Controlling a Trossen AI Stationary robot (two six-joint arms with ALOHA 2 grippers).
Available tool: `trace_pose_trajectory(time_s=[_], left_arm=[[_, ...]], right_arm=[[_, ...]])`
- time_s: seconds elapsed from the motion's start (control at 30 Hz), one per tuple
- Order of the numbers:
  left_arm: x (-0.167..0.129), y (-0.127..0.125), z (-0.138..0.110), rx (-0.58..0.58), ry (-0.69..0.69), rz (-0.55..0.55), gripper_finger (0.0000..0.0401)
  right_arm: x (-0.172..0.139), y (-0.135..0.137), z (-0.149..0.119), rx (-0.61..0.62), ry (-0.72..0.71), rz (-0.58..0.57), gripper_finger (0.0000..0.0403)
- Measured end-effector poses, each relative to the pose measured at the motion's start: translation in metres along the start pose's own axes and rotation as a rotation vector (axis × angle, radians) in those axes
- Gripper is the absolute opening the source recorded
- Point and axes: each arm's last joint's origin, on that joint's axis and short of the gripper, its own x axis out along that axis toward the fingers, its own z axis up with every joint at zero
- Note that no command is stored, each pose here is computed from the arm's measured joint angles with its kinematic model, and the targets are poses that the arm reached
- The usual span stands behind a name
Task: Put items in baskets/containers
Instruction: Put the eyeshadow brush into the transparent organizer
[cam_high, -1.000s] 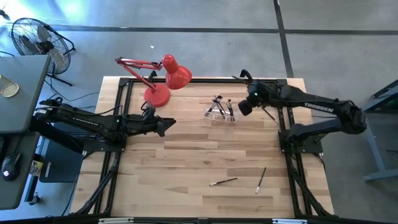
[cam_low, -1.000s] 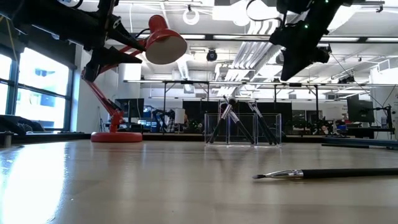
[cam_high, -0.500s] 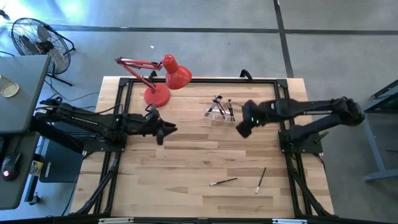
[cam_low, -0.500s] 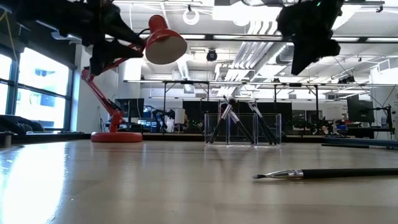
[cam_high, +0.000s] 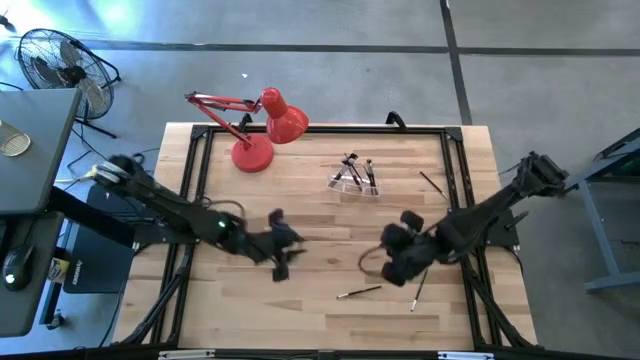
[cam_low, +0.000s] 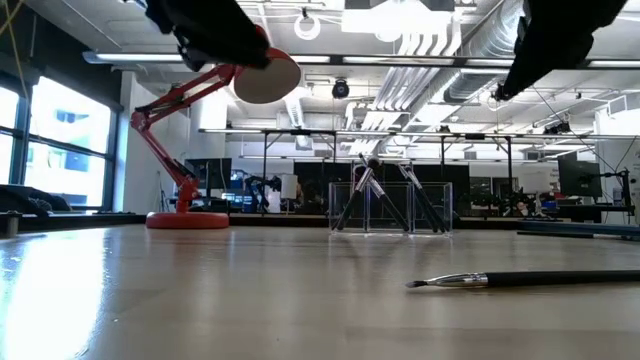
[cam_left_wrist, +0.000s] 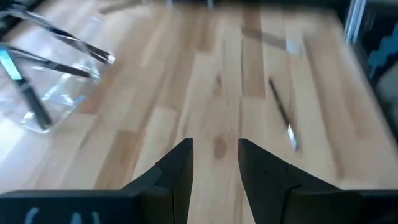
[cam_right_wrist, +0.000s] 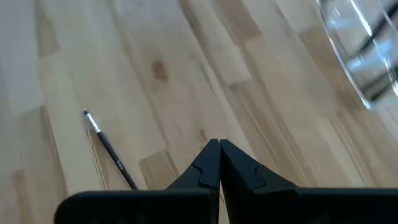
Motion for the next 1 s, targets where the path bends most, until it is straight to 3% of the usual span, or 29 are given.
trace_pose_trajectory(time_s=[0.37, 0.6, 1.0], left_arm=[[0.074, -0.063, 0.008, 0.049, 0.122, -0.06, 0.0113], [0.1, -0.081, 0.011, 0.055, 0.29, -0.057, 0.0075], [0.136, -0.102, -0.01, -0.066, 0.388, -0.142, 0.0037]], right_arm=[[0.015, 0.039, -0.036, -0.181, 0.061, 0.064, 0.0002], [0.007, 0.047, -0.048, -0.226, 0.023, 0.071, 0.0003], [0.005, 0.05, -0.05, -0.239, 0.007, 0.089, 0.0004]])
